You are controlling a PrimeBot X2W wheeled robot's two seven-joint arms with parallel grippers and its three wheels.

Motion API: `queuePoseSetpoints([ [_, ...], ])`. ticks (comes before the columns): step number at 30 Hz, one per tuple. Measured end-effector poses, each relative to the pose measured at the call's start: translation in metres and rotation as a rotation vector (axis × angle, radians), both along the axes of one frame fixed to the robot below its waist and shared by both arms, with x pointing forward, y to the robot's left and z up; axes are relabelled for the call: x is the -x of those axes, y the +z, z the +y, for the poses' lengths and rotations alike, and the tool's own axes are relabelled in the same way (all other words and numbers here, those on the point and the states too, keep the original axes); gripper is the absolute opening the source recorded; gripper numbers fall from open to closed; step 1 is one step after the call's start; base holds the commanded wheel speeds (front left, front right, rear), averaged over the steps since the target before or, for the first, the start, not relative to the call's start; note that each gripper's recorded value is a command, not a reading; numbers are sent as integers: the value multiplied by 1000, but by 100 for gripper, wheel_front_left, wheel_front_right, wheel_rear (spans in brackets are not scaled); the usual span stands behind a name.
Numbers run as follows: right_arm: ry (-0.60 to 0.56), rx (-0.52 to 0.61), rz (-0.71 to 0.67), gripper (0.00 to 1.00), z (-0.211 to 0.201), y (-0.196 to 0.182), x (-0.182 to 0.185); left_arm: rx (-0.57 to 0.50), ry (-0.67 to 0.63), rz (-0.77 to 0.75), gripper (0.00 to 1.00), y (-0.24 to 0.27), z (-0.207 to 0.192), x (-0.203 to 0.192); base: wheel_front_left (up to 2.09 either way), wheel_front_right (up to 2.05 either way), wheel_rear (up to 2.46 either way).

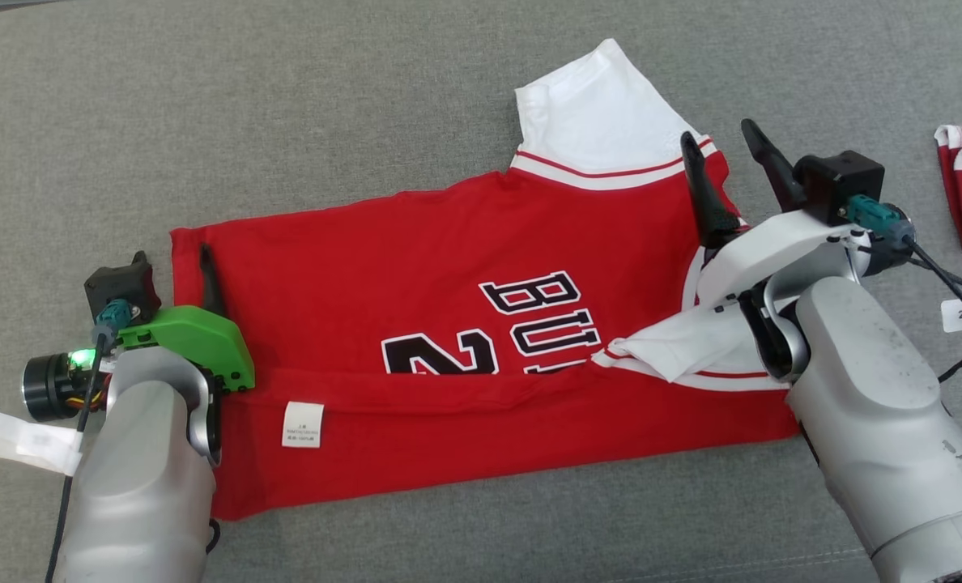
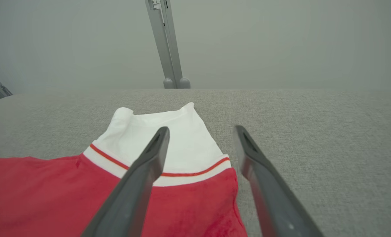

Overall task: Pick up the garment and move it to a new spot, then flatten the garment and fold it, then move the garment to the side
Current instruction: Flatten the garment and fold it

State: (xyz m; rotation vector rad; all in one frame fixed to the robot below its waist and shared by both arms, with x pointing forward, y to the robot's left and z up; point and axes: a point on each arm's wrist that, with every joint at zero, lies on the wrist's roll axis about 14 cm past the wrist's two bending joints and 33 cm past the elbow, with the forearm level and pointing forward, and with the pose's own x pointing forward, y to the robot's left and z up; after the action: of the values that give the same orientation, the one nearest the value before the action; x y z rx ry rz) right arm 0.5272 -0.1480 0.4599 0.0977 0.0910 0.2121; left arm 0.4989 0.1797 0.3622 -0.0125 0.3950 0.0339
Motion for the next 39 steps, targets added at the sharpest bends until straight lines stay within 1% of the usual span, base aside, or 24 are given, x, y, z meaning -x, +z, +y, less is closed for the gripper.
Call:
queuePoseSetpoints([
  [1, 3, 7, 0, 100, -1, -1, -2, 0, -1, 2, 51, -1, 0, -1, 0, 0, 0],
  [2, 6, 13, 3, 100, -1, -2, -5, 1, -6, -1, 28, -1, -1, -3, 0, 0, 0],
  [3, 9, 17, 4, 100, -1, -2, -7, 0, -11, -4, 0, 0, -2, -5, 0, 0, 0],
  [8, 30, 46, 2, 100, 2, 1, -29, -7, -33, -16, 0, 1, -4, -7, 0, 0, 0],
  [14, 54, 63, -5, 100, 13, 8, -60, -10, -65, -76, 0, 15, -10, -18, 0, 0, 0],
  [20, 75, 98, 85, 100, 24, -12, -84, -12, -74, -87, 0, 14, -9, -18, 0, 0, 0],
  [23, 87, 111, 152, 100, 30, -28, -94, -18, -74, -95, 0, 15, -6, -19, 0, 0, 0],
  [28, 106, 163, 259, 100, 34, -58, -102, -6, -68, -95, 0, 13, -1, -17, 0, 0, 0],
  [32, 121, 173, 309, 100, 43, -75, -107, -7, -63, -85, 0, 9, 2, -14, 0, 0, 0],
  [33, 128, 173, 314, 90, 47, -77, -109, -7, -61, -82, 0, 8, 2, -13, 0, 0, 0],
  [34, 133, 173, 316, 45, 49, -78, -110, -9, -56, -82, 0, 8, 3, -13, 0, 0, 0],
  [35, 138, 175, 315, 9, 52, -79, -111, -5, -50, -84, 0, 8, 4, -13, 0, 0, 0],
  [36, 143, 178, 312, 0, 53, -80, -111, -7, -45, -86, 0, 8, 5, -13, 0, 0, 0],
  [39, 138, 181, 290, 0, 50, -76, -112, -8, -39, -94, 0, 11, 5, -14, 0, 0, 0],
])
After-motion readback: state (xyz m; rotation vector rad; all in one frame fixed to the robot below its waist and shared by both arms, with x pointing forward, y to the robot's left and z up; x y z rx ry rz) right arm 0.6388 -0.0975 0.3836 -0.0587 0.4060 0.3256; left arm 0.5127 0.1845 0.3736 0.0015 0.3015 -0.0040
